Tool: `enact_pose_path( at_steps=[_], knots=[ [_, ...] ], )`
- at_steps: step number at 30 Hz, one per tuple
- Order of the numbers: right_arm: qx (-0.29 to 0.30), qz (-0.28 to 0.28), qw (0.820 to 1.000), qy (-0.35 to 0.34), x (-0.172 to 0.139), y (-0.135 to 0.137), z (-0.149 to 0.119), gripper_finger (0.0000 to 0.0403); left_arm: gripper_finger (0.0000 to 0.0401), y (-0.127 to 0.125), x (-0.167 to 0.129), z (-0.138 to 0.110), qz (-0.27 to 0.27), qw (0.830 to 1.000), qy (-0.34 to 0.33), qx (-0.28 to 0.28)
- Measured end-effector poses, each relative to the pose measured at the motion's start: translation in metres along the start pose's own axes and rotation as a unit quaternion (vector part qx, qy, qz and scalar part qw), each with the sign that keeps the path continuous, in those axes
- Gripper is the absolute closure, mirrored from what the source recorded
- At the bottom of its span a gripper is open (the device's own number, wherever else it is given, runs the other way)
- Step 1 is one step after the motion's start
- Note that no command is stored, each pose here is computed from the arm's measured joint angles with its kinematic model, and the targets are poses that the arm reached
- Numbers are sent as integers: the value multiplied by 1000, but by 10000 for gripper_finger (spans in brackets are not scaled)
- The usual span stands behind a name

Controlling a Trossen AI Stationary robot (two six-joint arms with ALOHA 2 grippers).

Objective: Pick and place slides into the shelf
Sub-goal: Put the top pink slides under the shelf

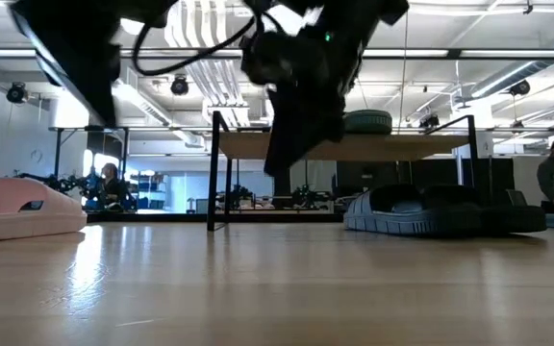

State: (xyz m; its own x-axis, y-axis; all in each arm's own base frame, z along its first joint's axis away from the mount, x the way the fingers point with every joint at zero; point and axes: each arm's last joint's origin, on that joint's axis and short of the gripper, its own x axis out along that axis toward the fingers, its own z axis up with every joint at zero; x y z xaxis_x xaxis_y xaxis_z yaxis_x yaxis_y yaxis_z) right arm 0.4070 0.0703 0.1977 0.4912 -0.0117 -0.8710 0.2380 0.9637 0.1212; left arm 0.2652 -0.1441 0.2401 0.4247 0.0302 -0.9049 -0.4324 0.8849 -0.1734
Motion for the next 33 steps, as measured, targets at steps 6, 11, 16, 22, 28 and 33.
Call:
enact_pose_path(
  at_steps=[6, 11, 16, 22, 28, 33],
  knots=[
    [4, 21, 1000, -23, -30, 7, 2, 376, 368, -9, -44, 4, -10, 997, -62, -37],
    [48, 77, 996, -19, -44, 14, 3, 376, 368, -9, -103, 2, -52, 978, -180, -93],
    [109, 141, 984, -24, -44, 30, 4, 376, 368, 9, -153, -12, -85, 938, -302, -145],
    [137, 192, 969, -72, -46, 48, 9, 376, 368, 44, -199, -20, -109, 901, -389, -158],
    [203, 282, 929, -125, -46, 60, 25, 376, 368, 82, -227, -21, -112, 895, -417, -109],
    [242, 326, 903, -139, -15, 64, 31, 376, 368, 100, -233, -27, -151, 912, -378, -44]
  ],
)
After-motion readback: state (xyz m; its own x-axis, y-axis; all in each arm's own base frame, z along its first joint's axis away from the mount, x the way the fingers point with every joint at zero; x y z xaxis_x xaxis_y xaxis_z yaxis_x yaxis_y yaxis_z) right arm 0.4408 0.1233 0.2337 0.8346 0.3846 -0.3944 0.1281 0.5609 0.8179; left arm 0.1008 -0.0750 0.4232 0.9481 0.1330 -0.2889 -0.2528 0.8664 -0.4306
